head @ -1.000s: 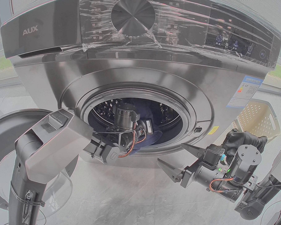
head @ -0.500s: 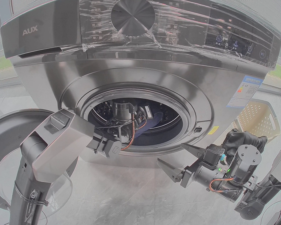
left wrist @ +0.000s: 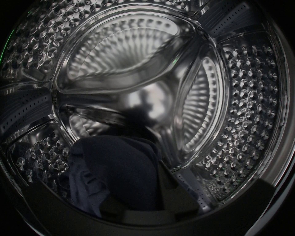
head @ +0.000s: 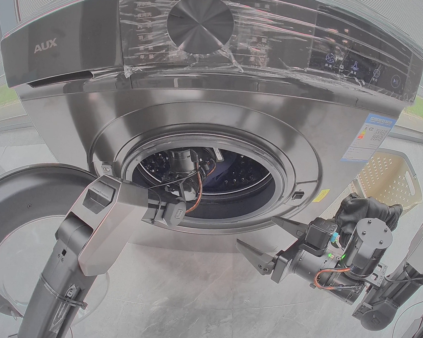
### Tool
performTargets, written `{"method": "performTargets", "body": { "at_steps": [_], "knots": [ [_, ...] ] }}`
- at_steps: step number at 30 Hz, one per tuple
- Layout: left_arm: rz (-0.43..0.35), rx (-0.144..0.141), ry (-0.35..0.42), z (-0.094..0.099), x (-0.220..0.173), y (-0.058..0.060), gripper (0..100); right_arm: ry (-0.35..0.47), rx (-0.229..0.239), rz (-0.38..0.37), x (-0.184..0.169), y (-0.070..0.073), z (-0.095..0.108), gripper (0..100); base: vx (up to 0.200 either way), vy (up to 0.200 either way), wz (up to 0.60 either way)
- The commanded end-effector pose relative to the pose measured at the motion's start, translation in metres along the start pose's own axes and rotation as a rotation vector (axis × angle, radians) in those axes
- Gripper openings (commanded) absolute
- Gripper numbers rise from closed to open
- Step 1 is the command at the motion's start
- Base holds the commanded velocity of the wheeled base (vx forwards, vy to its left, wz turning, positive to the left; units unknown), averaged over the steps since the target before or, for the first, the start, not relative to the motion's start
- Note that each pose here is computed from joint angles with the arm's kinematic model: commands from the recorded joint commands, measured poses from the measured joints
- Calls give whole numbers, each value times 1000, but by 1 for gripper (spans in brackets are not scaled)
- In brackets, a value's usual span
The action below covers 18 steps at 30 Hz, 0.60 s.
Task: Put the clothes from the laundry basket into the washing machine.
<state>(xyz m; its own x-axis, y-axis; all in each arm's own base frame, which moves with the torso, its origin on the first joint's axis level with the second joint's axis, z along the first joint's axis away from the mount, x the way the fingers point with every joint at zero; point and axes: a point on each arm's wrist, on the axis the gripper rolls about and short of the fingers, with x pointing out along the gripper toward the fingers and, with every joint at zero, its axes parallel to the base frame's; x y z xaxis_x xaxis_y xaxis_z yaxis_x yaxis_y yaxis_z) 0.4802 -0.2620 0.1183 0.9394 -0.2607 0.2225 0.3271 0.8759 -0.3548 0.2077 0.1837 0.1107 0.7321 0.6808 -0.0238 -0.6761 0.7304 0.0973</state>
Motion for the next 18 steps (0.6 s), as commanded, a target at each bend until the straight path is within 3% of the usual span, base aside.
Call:
{"method": "performTargets", "body": {
  "at_steps": [1,4,5,12,16,17,18],
  "knots": [
    [13,5,17,-15,2,8,0,6,0,2,1,0,-2,100,0,0,0],
    [16,16,24,-16,2,8,0,6,0,2,1,0,-2,100,0,0,0],
    [17,29,25,-17,2,9,100,5,2,0,1,0,-2,100,0,0,0],
    [10,32,37,-15,-4,-2,100,4,0,1,1,0,-1,100,0,0,0],
    [-16,70,178,-18,-34,-19,100,5,2,0,0,0,-2,100,0,0,0],
    [-18,71,182,-18,-36,-20,100,5,2,0,0,0,-1,100,0,0,0],
    [-59,79,229,-18,-48,-29,100,5,2,0,0,0,-2,100,0,0,0]
  ]
}}
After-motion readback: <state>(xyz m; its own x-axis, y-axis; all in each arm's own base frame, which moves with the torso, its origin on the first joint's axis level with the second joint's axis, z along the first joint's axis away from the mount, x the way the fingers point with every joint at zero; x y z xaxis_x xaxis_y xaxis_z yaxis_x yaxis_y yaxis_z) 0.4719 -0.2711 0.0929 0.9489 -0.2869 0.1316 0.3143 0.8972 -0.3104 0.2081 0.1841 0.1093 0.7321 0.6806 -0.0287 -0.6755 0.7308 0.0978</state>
